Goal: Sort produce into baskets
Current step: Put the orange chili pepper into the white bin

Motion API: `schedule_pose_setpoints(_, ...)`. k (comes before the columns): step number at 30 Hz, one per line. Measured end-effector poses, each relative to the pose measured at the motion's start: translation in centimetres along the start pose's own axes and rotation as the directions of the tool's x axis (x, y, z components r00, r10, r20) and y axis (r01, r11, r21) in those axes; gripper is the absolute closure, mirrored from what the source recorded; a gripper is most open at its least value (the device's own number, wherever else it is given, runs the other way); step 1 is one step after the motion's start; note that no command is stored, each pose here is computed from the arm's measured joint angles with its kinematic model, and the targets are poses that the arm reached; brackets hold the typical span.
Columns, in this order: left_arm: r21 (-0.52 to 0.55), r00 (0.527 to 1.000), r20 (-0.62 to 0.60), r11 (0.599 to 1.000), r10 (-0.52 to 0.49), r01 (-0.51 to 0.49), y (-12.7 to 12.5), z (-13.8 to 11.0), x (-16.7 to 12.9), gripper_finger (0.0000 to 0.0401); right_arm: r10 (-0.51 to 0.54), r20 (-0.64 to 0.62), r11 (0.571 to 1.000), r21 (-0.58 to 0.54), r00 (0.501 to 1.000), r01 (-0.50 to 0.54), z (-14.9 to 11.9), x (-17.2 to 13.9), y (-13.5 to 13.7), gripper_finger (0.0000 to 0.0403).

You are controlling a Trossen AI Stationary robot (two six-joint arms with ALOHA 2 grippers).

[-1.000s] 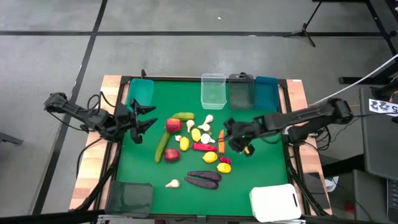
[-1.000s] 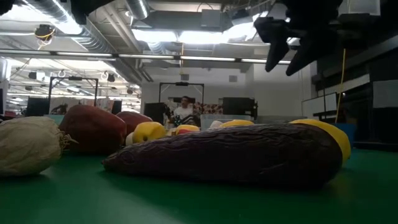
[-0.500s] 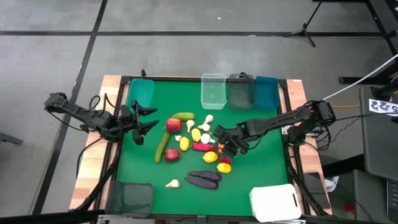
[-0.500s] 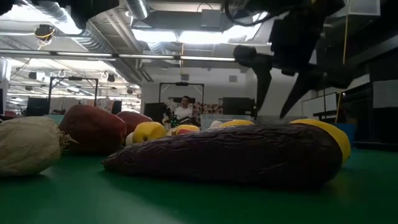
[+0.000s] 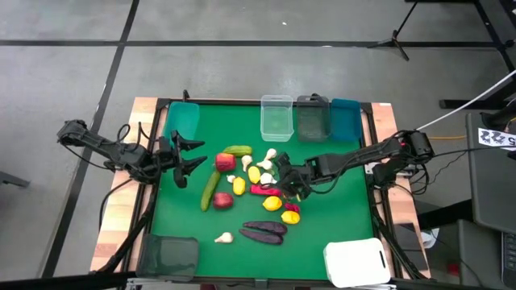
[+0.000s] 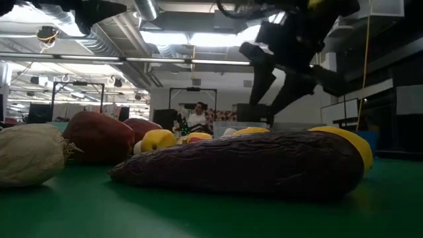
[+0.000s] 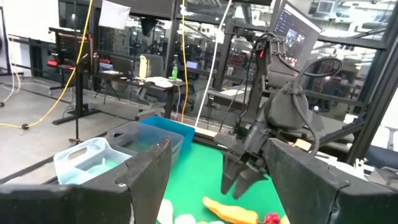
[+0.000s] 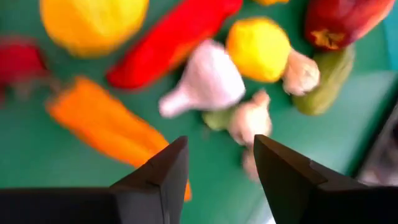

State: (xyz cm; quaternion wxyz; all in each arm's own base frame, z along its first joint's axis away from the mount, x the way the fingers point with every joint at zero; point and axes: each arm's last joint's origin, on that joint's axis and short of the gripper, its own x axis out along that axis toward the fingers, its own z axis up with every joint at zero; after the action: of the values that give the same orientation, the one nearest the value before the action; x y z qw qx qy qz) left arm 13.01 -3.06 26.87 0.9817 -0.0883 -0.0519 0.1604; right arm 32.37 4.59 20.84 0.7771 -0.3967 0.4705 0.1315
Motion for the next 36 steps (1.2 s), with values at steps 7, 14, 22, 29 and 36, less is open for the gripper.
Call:
schedule_pose_setpoints(7,-0.001,1.000,0.000,1.000,0.000,0.000,0.0,0.0,0.0,0.0143,-0.019,-0.033,1.000,0.024,0.999,0.020,-0.2,0.0,0.0,0.0122)
schedule_pose_setpoints(14,-0.002,1.000,0.000,1.000,0.000,0.000,0.0,0.0,0.0,0.0143,-0.022,-0.083,0.961,0.272,0.996,0.044,-0.7,0.6,-0.2,0.0062)
schedule_pose_setpoints(22,-0.002,1.000,0.000,1.000,0.002,-0.002,0.0,0.0,0.0,0.0143,0.103,-0.087,0.430,0.902,0.991,0.034,-2.5,1.5,-1.0,0.0071)
schedule_pose_setpoints(29,-0.009,1.000,-0.020,1.000,0.005,-0.005,0.0,-0.2,0.0,0.0143,0.121,-0.070,0.047,0.997,0.990,0.065,-2.7,1.8,-1.3,0.0072)
schedule_pose_setpoints(36,-0.004,0.999,-0.046,1.000,0.009,-0.009,0.1,-0.5,0.0,0.0143,0.155,-0.151,-0.102,0.981,0.976,0.167,-3.1,3.8,-0.5,0.0072)
